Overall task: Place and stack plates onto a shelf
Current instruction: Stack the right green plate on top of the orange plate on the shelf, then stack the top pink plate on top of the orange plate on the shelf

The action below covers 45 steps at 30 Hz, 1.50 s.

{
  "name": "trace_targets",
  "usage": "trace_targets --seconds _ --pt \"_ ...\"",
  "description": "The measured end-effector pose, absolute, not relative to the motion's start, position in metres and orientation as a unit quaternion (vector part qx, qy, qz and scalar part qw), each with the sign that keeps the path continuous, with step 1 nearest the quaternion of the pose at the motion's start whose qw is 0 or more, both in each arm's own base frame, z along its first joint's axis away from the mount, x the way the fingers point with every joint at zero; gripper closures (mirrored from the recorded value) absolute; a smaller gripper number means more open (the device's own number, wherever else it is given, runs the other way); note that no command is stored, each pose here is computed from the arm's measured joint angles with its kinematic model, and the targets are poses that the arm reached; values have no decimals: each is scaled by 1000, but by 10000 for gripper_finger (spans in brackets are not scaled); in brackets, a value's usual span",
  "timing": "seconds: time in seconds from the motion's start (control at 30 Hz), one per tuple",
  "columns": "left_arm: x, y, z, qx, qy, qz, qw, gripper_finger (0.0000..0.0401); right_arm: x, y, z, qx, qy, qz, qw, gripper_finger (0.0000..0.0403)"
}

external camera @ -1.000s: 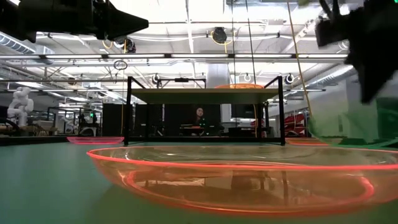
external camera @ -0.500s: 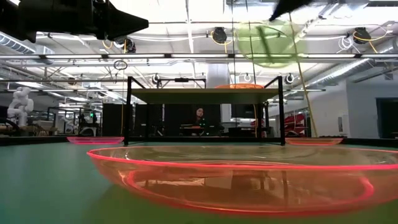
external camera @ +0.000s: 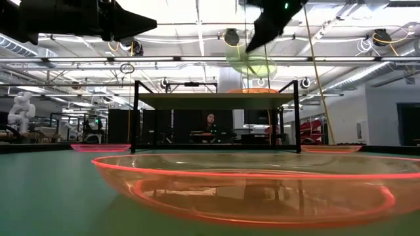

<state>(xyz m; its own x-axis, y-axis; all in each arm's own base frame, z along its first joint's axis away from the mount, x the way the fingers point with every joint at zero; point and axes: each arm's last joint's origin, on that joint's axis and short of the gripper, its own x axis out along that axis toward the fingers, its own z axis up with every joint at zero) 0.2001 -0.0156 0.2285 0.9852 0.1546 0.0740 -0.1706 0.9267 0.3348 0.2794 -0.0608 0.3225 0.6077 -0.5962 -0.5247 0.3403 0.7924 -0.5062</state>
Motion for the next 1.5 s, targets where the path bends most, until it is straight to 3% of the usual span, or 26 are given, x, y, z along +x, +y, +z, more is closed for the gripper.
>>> trace_targets --seconds 0.37,0.67,0.93,1.1,1.3,1.5 --pt "200 -16 228 172 -19 82 981 339 288 -86 297 -160 395 -236 873 399" --pt "200 -16 228 171 -19 82 982 339 286 -86 279 -161 404 -236 869 342" --pt "200 -16 227 149 -17 81 985 339 287 -87 281 -172 397 -242 869 284" --pt "200 -16 227 146 -17 81 986 339 285 -88 284 -206 404 -296 841 257" --pt "200 -16 226 144 -14 80 986 339 281 -82 291 -212 390 -304 843 248" --pt "200 -15 225 127 -3 99 987 339 274 -49 314 -197 326 -269 885 257"
